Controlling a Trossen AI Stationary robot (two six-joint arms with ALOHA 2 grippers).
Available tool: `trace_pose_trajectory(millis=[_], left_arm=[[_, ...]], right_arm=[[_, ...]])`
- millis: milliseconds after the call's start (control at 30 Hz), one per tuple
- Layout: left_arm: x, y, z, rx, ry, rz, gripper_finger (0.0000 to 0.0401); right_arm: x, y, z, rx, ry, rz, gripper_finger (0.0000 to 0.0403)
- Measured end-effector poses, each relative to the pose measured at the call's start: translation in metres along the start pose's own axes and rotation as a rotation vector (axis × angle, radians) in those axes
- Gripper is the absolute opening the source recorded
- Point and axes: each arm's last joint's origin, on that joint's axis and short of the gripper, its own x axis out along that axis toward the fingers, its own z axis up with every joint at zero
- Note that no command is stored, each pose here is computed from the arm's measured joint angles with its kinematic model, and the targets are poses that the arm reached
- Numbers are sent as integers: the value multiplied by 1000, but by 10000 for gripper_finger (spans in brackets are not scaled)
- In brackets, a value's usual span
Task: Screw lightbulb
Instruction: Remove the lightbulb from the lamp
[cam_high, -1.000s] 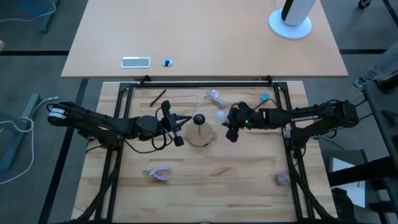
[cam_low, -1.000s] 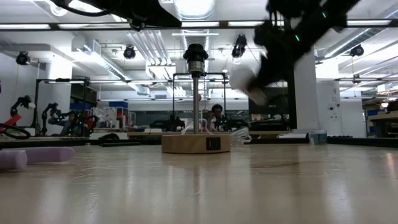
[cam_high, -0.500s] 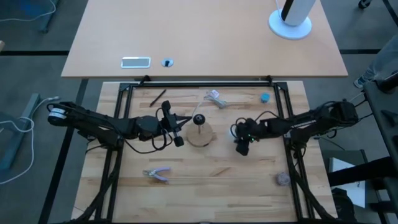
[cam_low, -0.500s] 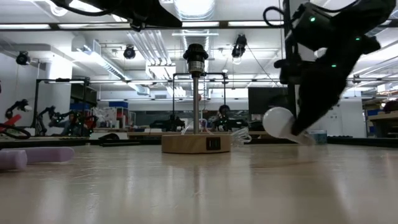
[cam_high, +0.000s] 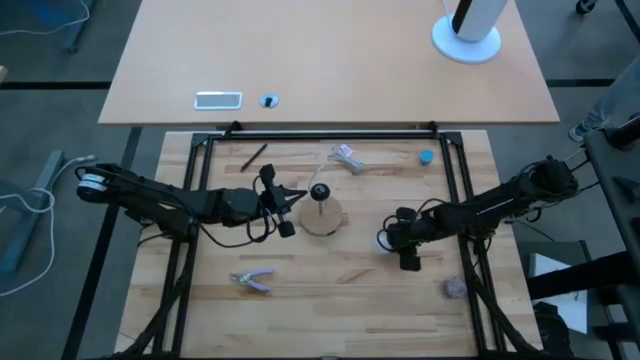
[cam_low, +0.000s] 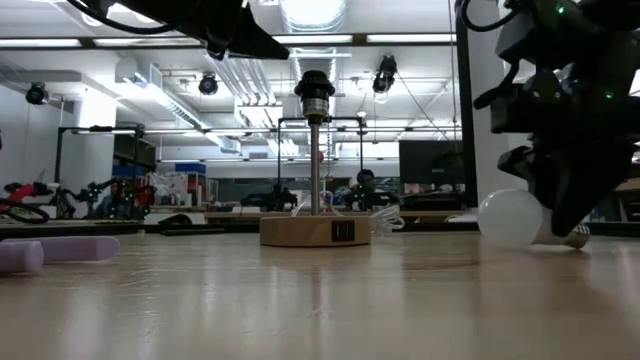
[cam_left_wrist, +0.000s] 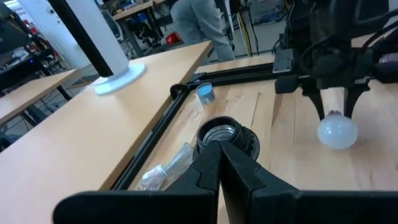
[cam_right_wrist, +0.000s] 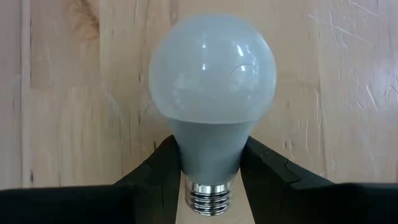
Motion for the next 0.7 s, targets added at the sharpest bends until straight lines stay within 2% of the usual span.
trace_pose_trajectory(millis=[367, 700], left_arm=[[0, 0, 0, -20, -1, -1, 0], [0, 0, 0, -15, 0, -1, 0]], right_arm=[[-3, 1, 4, -28, 7, -4, 159], [-3, 1, 5, -25, -2, -23, 169]])
